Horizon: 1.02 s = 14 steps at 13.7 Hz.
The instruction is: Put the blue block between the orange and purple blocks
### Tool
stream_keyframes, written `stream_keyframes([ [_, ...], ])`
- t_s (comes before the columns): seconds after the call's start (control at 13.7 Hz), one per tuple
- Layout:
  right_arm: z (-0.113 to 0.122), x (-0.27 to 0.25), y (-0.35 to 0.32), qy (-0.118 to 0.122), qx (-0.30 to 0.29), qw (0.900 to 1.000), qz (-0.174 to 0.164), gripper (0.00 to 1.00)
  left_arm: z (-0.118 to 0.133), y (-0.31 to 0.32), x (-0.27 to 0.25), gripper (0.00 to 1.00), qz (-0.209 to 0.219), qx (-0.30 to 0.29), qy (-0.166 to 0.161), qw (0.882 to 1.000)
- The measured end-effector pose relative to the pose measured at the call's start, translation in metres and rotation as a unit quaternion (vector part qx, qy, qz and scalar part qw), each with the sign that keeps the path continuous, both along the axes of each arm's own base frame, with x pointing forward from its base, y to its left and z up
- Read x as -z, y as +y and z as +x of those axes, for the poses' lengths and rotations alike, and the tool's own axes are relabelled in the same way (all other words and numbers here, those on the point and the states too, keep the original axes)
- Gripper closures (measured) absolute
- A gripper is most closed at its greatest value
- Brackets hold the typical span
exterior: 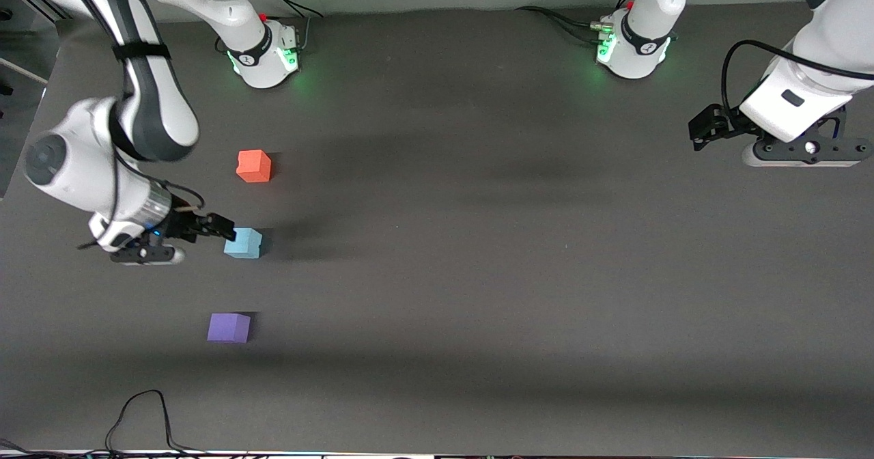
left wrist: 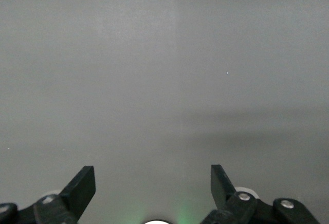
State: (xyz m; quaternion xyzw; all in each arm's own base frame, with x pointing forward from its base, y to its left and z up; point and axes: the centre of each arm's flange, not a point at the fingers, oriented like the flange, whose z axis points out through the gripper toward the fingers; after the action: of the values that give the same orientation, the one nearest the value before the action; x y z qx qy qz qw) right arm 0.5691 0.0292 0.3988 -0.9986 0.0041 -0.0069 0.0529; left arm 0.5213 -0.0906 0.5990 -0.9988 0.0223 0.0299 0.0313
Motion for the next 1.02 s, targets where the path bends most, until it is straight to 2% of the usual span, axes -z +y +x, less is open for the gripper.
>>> stream_keyframes([
  [0.22,-0.018,-0.084,0.001,0.018,-0.027,0.999,-0.009,0.00,0.000,0.000,0.000,0.00,0.000,0.000,0.001,1.000],
  [0.51,-0.054,-0.167,0.007,0.025,-0.028,0.999,-0.012,0.00,0.000,0.000,0.000,0.00,0.000,0.000,0.001,1.000],
  [0.73,-0.071,-0.187,0.032,0.019,-0.029,0.999,-0.029,0.00,0.000,-0.001,0.000,0.00,-0.001,0.001,0.001,1.000],
  [1.02,-0.070,-0.187,0.028,0.016,-0.024,0.999,-0.031,0.00,-0.001,-0.001,-0.002,0.00,-0.003,0.001,-0.001,1.000],
])
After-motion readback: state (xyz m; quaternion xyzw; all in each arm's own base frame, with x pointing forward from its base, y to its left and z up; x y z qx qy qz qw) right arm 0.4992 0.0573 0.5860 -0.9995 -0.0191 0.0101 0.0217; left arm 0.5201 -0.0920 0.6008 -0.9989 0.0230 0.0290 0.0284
